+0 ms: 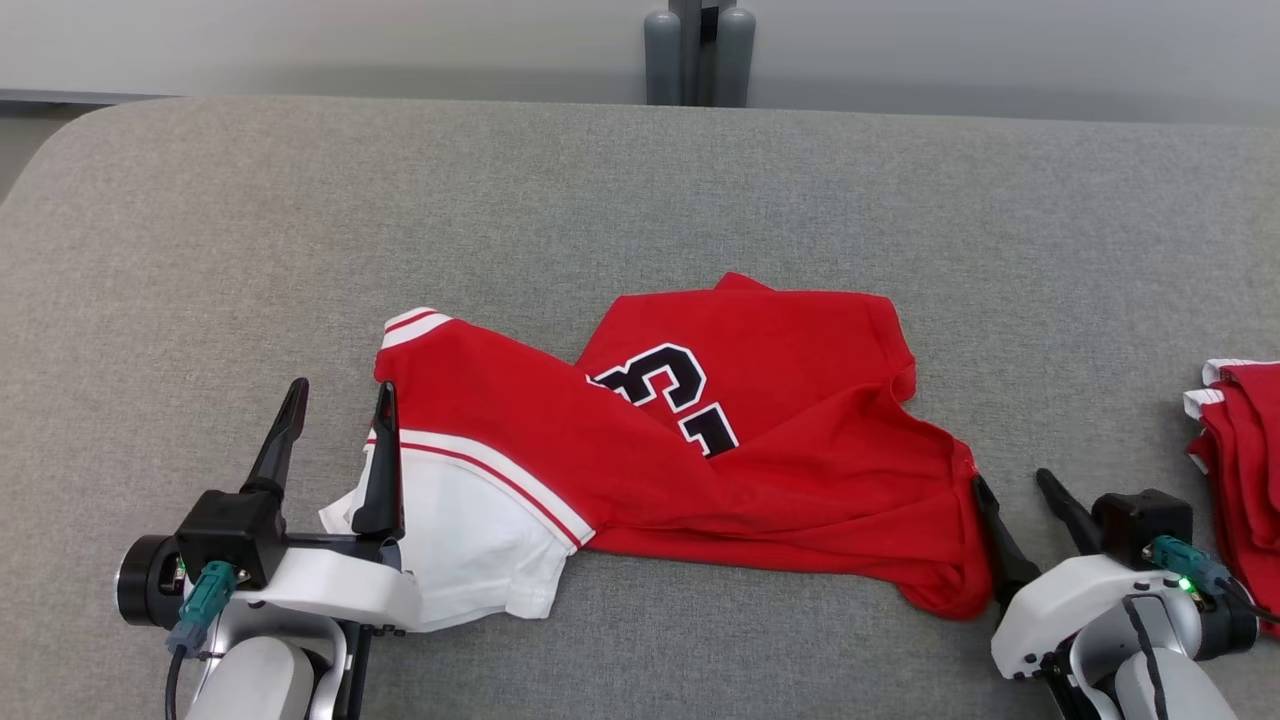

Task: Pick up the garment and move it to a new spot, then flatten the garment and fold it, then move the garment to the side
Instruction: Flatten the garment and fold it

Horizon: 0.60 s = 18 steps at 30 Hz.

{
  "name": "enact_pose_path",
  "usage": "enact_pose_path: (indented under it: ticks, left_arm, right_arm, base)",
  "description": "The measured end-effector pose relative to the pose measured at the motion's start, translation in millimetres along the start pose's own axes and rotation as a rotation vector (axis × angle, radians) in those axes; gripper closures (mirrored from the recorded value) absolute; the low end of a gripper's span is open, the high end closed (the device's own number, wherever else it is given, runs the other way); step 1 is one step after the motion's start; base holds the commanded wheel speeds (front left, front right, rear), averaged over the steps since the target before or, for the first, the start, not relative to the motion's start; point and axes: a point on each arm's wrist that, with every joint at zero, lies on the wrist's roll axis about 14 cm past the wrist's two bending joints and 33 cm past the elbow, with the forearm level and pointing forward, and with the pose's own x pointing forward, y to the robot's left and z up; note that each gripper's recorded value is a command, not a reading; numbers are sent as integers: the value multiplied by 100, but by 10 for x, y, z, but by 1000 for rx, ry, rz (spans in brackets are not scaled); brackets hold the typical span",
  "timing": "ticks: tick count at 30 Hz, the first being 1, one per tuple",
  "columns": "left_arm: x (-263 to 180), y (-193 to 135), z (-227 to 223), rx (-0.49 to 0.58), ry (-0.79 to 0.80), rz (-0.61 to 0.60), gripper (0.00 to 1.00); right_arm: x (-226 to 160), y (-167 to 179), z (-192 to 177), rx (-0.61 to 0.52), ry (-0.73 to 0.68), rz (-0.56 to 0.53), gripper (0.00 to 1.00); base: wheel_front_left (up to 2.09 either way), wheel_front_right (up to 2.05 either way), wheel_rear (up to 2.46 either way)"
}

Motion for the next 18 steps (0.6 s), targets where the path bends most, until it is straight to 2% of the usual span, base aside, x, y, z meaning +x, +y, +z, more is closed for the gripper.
enact_pose_path:
  ticks: [8, 12, 18]
  left_arm:
    - [29, -49, -11, 1, 1, -15, 0]
    - [21, -34, 49, 10, -16, -14, 0]
    - [-34, -11, 158, 23, -47, -14, 0]
  right_arm:
    - [-62, -278, 45, 75, -51, -95, 0]
    - [-133, -361, 462, 71, -214, -119, 0]
    - [-356, -228, 1002, 15, -400, -86, 0]
  base:
    - [0, 0, 0]
    - [0, 0, 0]
    - [0, 0, 0]
